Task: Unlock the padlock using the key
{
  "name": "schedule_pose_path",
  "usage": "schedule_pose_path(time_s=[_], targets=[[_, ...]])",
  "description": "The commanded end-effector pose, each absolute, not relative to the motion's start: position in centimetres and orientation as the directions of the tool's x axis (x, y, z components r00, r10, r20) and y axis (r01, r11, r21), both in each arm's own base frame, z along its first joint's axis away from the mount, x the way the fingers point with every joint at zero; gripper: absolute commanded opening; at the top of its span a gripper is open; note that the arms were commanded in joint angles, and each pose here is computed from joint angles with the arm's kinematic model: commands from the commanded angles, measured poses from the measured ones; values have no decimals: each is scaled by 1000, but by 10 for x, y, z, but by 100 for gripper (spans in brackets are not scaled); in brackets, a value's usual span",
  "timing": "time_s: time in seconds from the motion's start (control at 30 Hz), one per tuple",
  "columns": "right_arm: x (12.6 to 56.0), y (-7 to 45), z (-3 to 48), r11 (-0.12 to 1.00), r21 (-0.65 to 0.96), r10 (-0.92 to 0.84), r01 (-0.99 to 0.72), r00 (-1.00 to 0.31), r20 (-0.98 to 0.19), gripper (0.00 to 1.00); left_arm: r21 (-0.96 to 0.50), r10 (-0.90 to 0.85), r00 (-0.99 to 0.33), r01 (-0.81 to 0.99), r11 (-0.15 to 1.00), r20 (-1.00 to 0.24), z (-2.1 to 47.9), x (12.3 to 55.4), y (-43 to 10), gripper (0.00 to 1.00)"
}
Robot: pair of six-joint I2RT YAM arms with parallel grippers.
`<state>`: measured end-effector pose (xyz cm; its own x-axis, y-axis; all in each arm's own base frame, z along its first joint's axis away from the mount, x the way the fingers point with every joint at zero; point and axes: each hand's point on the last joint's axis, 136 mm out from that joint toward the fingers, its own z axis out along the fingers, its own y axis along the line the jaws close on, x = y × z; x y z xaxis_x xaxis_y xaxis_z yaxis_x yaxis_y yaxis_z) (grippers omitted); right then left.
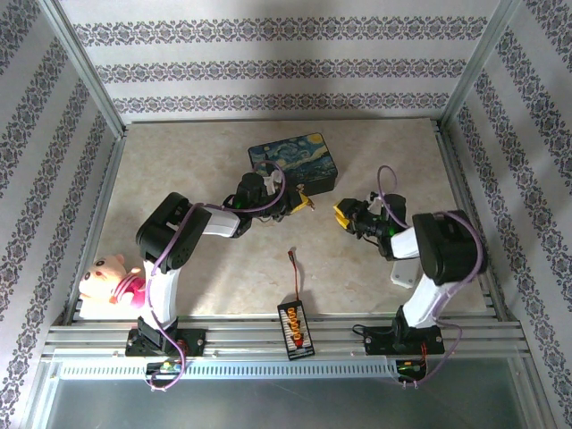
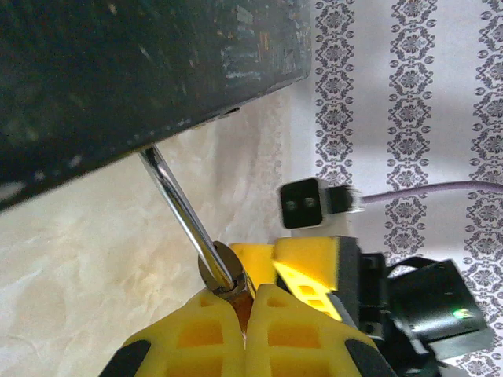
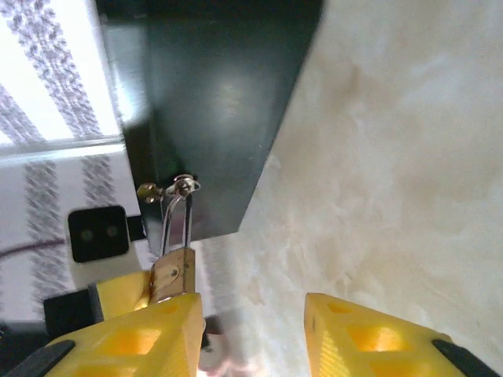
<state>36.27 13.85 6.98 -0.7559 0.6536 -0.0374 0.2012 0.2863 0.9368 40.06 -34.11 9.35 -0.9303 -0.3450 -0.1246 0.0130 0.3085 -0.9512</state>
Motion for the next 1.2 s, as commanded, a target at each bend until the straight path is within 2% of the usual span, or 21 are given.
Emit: schedule_pose_path(time_s=[0.0, 0.07, 0.13, 0.2, 0.3, 0.73, 1.17], targets=[[342, 130, 56, 596, 793, 534, 129, -801, -271, 34, -781, -338, -898, -419, 462, 282, -11, 336, -320, 0], [331, 132, 63, 739, 671, 415, 61, -826, -382, 32, -772, -335, -895, -430, 468, 296, -11, 333, -319, 0], [323, 134, 74, 836, 549, 296, -10, -835, -465, 29, -759, -333, -892, -439, 480, 305, -12, 332, -318, 0], [319, 139, 86, 883, 462, 198, -85, -825, -530, 22, -742, -332, -890, -448, 499, 314, -14, 329, -316, 0], [317, 147, 101, 917, 360, 81, -173, -802, -592, 22, -730, -327, -889, -453, 512, 322, -14, 328, -315, 0], [319, 186, 110, 929, 126, -183, -349, -727, -662, 24, -690, -319, -891, -453, 565, 323, -11, 329, -306, 0], [317, 202, 116, 896, 102, -255, -432, -689, -679, 24, -690, -323, -889, -456, 562, 324, -5, 332, -307, 0]])
